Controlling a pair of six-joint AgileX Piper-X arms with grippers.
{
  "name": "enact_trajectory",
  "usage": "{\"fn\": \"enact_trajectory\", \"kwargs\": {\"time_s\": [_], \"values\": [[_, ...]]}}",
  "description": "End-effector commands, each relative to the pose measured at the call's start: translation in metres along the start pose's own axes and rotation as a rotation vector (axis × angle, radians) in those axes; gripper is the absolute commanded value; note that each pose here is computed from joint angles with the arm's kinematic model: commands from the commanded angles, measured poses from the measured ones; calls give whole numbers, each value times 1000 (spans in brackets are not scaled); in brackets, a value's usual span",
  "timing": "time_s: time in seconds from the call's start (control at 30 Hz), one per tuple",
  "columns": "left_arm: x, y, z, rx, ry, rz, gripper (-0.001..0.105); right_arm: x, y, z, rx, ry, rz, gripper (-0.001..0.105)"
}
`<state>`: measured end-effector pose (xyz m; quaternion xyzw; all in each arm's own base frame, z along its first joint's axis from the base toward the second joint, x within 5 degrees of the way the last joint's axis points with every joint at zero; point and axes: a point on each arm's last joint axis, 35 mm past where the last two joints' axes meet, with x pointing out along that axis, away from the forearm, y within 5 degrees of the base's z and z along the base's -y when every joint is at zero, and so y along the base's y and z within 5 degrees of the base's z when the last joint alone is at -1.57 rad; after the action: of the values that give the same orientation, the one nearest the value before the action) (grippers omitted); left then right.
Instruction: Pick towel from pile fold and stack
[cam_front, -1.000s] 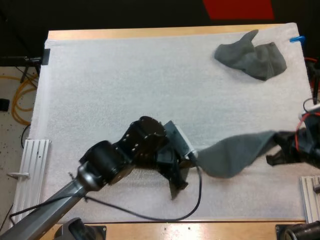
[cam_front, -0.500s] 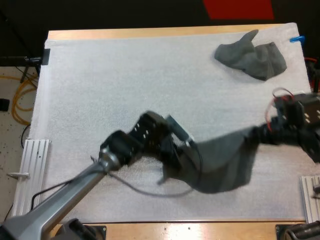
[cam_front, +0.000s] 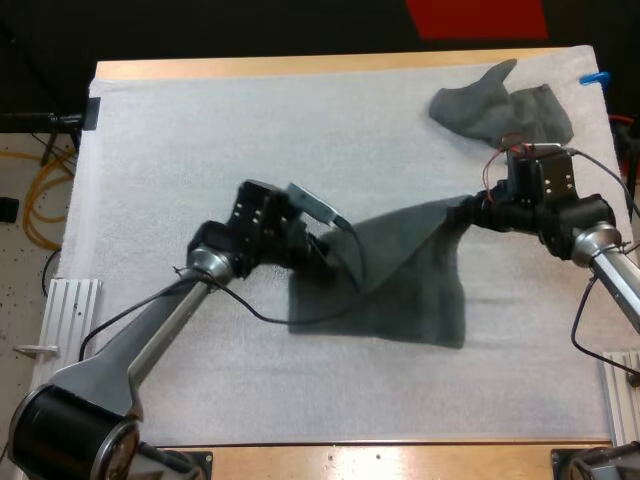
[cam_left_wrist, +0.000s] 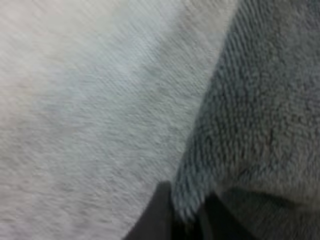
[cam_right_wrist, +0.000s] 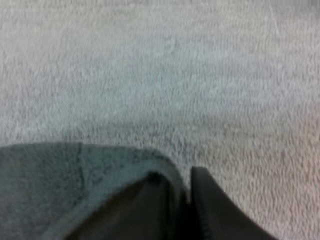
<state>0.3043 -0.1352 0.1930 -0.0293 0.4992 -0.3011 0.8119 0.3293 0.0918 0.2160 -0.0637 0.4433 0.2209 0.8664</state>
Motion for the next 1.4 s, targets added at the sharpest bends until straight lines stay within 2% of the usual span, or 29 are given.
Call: {"fn": "enact_trajectory", "kwargs": {"time_s": [0.0,0.03,0.1,0.13,0.17,0.23,0.3,0.47,0.57,0.7,0.73,0.8,0.9,0.93,1.07,1.17,1.23,1.37], "values": [[-7,3,9,3,-50,4,13,-5,-1,9,-3,-47,-6,34],[-10,7,12,-4,-65,11,20,-6,-2,12,-6,-62,-7,49],[-15,11,18,-12,-85,1,32,-9,-2,18,-8,-81,-9,69],[-19,13,23,-20,-99,-17,40,-11,-2,23,-10,-92,-11,78],[-21,13,26,-24,-107,-30,44,-13,-2,25,-12,-100,-12,80],[-29,12,35,-32,-111,-67,49,-21,-1,36,-18,-135,-16,76],[-36,10,40,-31,-95,-68,49,-31,0,43,-23,-157,-18,70],[-69,-4,49,89,-135,-38,49,-64,6,53,-43,-193,-6,53],[-99,-15,48,142,-189,29,49,-85,11,52,-77,-200,-10,36],[-143,-33,38,172,-251,52,49,-108,16,45,-97,-184,-10,3],[-155,-39,34,177,-265,52,50,-114,17,42,-105,-173,-4,0],[-171,-46,26,181,-273,51,54,-120,20,38,-121,-155,24,0],[-196,-57,11,182,-284,50,68,-125,24,30,-114,-107,88,0],[-203,-60,6,164,-284,49,69,-125,26,27,-109,-78,118,0],[-224,-68,-14,127,-268,45,69,-120,40,20,-152,1,168,0],[-235,-74,-27,115,-254,44,69,-111,59,19,-235,37,171,0],[-240,-76,-34,109,-240,44,69,-98,70,18,-273,82,143,0],[-243,-77,-43,92,-199,44,69,-66,80,14,-293,177,169,0]]}}
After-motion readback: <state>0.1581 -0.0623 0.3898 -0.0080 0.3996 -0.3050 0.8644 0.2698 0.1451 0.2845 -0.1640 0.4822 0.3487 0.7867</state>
